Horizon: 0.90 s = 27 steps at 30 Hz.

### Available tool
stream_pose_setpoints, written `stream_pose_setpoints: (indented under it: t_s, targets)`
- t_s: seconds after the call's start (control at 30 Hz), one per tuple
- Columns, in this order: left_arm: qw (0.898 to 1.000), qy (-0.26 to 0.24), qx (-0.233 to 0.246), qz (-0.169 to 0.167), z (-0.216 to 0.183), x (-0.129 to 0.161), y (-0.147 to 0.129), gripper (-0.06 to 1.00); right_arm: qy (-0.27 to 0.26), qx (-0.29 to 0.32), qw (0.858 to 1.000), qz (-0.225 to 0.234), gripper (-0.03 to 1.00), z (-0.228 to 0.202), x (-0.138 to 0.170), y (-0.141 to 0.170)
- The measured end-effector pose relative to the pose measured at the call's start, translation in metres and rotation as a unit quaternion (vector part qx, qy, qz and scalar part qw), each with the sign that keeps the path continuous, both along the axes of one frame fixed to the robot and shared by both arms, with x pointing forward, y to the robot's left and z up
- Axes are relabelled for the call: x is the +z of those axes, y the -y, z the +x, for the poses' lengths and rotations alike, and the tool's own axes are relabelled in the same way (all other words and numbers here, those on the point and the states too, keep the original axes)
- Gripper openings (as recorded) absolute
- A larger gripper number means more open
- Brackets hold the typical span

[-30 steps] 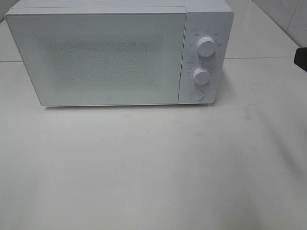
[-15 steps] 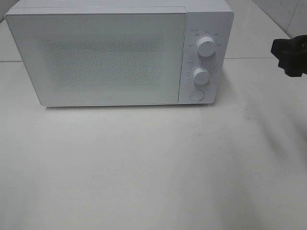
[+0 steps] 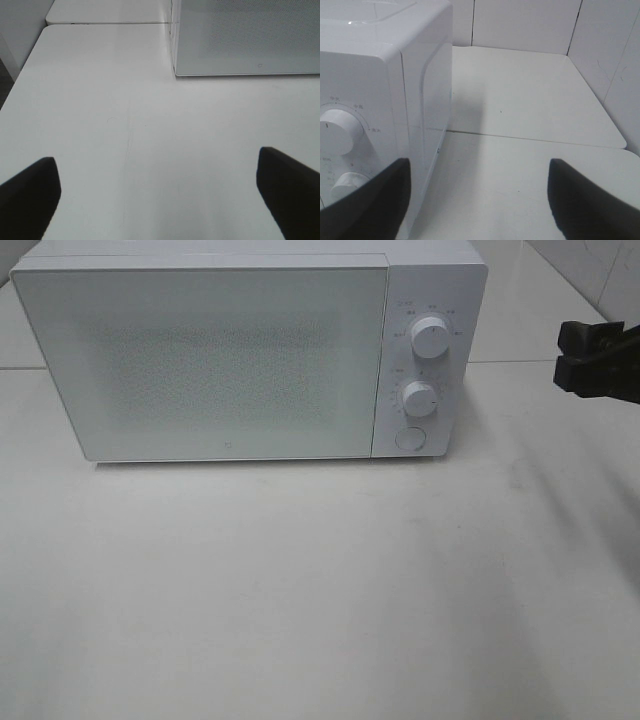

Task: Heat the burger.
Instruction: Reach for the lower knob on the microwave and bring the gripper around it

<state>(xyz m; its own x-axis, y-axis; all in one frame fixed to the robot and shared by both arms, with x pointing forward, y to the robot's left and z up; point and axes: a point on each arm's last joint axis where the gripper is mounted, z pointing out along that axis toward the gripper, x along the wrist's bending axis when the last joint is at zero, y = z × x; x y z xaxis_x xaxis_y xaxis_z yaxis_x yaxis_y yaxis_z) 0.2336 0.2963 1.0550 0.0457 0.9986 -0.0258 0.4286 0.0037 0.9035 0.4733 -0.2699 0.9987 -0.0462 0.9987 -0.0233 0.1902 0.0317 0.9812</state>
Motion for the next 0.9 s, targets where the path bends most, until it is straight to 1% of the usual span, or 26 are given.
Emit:
stream_pose_setpoints:
  t_s: [0.1, 0.27, 0.37, 0.43, 0.67, 0.9]
  targets:
    - [1.000, 0.000, 0.000, 0.000, 0.000, 0.000, 0.000, 0.99, -0.006, -0.003, 1.000, 0.001, 0.73, 0.000, -0.006, -0.005]
    - [1.000, 0.000, 0.000, 0.000, 0.000, 0.000, 0.000, 0.99, -0.018, -0.004, 1.000, 0.002, 0.73, 0.001, -0.024, -0.025]
    - [1.000, 0.000, 0.000, 0.000, 0.000, 0.000, 0.000, 0.99, -0.020, -0.005, 1.000, 0.005, 0.73, 0.001, -0.027, -0.028]
    - [1.000, 0.000, 0.000, 0.000, 0.000, 0.000, 0.000, 0.99, -0.021, -0.001, 1.000, 0.010, 0.73, 0.000, -0.035, -0.043]
    - [1.000, 0.000, 0.000, 0.000, 0.000, 0.000, 0.000, 0.99, -0.029, 0.000, 0.999, 0.016, 0.73, -0.004, -0.047, -0.062]
    - [1.000, 0.000, 0.000, 0.000, 0.000, 0.000, 0.000, 0.99, -0.033, 0.002, 0.999, 0.007, 0.73, -0.011, -0.062, -0.082]
